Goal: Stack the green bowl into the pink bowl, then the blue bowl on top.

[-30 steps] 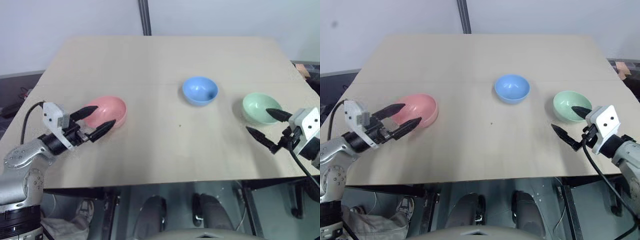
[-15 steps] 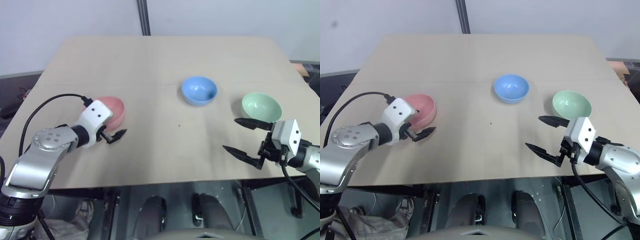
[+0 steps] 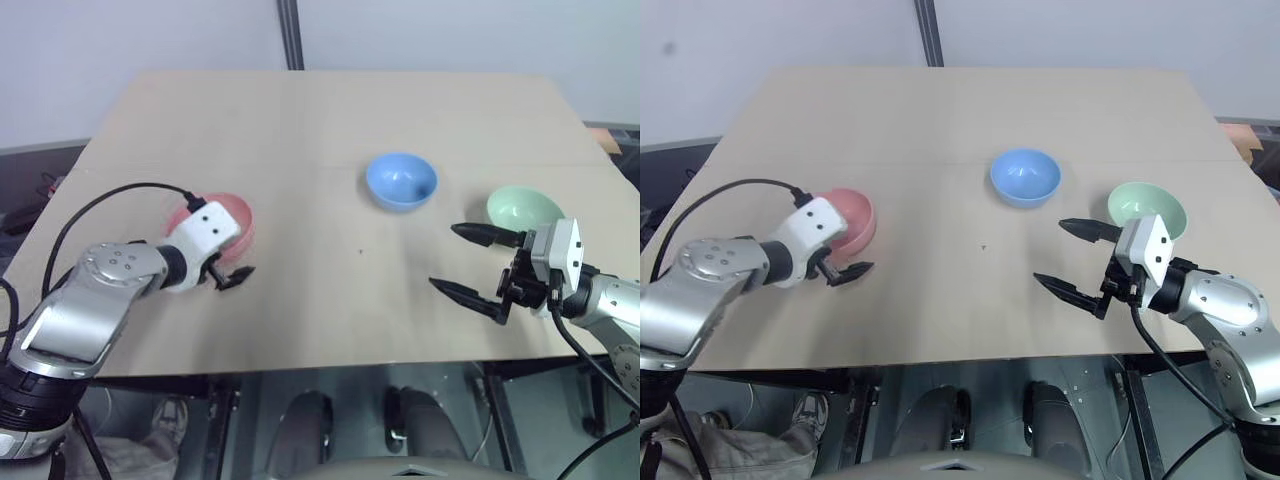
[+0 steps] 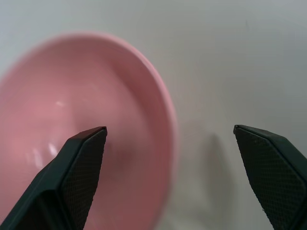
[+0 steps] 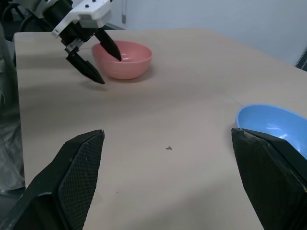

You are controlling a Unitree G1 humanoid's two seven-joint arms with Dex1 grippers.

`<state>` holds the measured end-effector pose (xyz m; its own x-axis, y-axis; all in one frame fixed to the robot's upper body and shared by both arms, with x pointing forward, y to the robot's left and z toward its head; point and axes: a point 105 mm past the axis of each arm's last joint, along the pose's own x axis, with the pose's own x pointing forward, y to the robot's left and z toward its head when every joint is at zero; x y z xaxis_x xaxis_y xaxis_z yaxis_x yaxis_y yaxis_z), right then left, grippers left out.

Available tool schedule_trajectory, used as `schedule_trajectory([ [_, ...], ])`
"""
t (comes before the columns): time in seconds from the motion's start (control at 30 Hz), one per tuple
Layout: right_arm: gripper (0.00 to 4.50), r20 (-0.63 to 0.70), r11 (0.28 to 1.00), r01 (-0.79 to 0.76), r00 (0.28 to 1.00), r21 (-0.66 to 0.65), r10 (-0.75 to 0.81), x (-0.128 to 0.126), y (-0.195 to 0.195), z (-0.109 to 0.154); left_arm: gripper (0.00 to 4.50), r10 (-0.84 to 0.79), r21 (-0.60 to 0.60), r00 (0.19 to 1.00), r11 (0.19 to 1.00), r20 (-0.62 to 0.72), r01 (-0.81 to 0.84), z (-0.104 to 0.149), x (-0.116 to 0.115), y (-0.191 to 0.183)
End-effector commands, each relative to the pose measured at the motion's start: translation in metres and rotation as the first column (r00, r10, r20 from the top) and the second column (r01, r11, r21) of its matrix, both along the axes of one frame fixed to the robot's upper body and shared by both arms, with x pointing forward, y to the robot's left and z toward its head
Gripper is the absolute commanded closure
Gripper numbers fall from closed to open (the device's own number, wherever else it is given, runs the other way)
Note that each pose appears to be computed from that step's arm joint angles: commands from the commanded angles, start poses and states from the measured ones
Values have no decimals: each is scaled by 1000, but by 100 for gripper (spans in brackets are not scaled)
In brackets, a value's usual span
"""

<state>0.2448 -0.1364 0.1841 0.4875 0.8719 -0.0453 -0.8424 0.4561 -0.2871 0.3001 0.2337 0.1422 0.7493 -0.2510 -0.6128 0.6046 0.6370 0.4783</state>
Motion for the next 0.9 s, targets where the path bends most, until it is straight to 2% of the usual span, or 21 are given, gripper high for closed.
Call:
schedule_trajectory([
  [0.03,0,31,1000,6,1000,2,-6,0,1,3,130,20,36,998,999,58,-22,7,6,0],
  [0.2,0,38,1000,26,999,-4,-26,0,-1,3,370,15,-6,996,1000,85,-14,13,12,-7],
  [0.27,0,40,999,40,998,-9,-39,0,-2,3,444,-24,-45,996,999,84,28,17,11,-16],
  [0.4,0,43,997,81,996,-9,-80,0,-8,3,444,-202,-119,974,970,102,214,30,2,-47],
  [0.47,0,42,994,109,993,-17,-108,-2,-13,0,444,-452,-150,886,874,101,463,36,-11,-78],
  [0.57,0,37,989,148,988,-14,-147,-5,-18,-2,444,-646,-152,760,746,67,648,36,-21,-102],
  [0.73,0,50,981,195,980,-10,-194,-4,-21,0,444,-785,-78,618,614,45,786,22,-2,-135],
  [0.9,0,58,976,219,974,-11,-218,-9,-22,2,444,-851,45,522,520,-64,853,-10,18,-151],
])
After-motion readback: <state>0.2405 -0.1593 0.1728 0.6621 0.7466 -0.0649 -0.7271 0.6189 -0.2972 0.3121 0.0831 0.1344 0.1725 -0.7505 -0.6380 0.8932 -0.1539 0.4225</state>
